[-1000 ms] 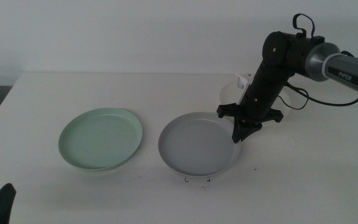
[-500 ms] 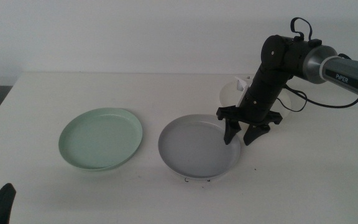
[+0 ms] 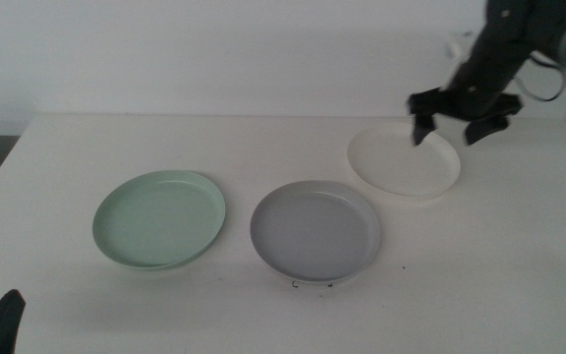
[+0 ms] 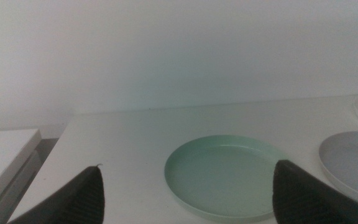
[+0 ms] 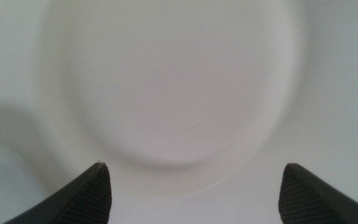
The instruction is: Stack the three bowls on top of each other.
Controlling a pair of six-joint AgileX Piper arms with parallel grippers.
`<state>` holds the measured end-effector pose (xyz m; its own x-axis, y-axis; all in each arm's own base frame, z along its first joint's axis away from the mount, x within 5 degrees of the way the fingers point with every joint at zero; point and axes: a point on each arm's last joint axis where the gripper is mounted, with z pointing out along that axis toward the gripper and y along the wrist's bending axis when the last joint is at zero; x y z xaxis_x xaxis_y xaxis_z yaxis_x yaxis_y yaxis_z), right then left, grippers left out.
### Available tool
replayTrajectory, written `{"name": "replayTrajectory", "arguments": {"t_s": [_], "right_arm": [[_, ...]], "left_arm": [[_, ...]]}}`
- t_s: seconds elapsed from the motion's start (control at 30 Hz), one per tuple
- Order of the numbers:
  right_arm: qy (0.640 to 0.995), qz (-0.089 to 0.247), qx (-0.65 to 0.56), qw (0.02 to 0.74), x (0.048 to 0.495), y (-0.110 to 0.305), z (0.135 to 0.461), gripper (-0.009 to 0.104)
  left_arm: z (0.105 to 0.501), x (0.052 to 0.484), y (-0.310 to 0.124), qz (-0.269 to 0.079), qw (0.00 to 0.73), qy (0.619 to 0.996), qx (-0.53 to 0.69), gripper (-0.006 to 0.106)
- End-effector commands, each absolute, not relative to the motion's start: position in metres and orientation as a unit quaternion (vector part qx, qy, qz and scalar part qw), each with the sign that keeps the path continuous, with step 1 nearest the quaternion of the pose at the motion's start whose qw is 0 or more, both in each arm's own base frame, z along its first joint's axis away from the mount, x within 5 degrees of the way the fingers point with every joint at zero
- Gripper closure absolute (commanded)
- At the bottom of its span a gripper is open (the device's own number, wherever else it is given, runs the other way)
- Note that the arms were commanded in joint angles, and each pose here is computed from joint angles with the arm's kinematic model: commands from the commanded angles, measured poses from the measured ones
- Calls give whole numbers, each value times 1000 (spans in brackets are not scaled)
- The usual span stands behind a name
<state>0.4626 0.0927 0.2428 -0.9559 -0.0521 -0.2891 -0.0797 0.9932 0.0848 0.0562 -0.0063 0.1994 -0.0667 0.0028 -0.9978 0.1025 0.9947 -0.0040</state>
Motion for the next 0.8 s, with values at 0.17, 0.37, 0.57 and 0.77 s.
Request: {"name": "replayTrajectory", "arguments": {"t_s": [0.17,0.37,0.57,0.77], "right_arm": [[986,45,33,160,500,35,214,26],[986,38,30,161,526,30,180,27],[984,47,36,167,540,32,159,28],[985,55,39,161,542,35,143,36]], "left_arm": [[201,56,-6,-37,688,724,35,9],[201,56,-6,-37,688,724,35,9],[201,56,-6,-37,688,724,35,9],[201,56,-6,-37,688,724,35,9]]}}
